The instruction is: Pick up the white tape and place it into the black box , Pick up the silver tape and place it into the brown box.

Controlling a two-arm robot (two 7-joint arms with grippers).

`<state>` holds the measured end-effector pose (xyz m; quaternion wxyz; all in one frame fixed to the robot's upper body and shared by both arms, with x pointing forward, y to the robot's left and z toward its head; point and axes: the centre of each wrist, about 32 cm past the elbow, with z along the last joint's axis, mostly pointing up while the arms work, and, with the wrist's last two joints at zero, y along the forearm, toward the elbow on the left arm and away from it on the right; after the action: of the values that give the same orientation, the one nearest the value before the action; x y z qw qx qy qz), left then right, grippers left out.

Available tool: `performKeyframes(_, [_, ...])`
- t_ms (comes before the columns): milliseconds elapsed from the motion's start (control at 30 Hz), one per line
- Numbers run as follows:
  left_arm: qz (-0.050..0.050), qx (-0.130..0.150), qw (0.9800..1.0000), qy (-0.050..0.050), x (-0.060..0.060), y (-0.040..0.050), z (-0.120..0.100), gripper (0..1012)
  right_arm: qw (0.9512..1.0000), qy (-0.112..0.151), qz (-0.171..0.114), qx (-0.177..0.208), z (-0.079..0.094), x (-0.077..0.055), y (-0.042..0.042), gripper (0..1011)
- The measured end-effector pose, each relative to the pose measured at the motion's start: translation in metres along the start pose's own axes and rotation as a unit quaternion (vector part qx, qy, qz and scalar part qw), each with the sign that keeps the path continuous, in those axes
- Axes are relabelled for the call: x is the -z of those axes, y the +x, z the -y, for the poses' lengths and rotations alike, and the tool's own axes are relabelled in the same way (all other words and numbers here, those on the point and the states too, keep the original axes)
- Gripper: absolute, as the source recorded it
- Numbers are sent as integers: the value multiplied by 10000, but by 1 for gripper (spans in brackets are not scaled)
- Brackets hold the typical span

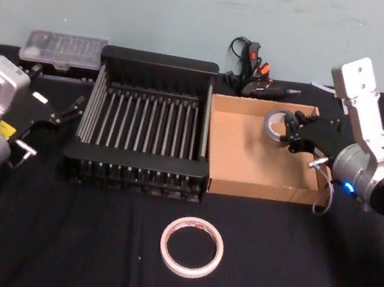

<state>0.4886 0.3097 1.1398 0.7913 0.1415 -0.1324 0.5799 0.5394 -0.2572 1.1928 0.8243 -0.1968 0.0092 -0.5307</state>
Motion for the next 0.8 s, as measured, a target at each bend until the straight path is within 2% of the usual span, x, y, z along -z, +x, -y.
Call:
performKeyframes(333, [0,0,10000,0,0,0,0,1001,9999,-126,-110,41,-189,135,-37,162])
performKeyframes(800, [0,0,10000,0,0,0,0,1001,9996,-248,-148,19,-278,202,-69,162])
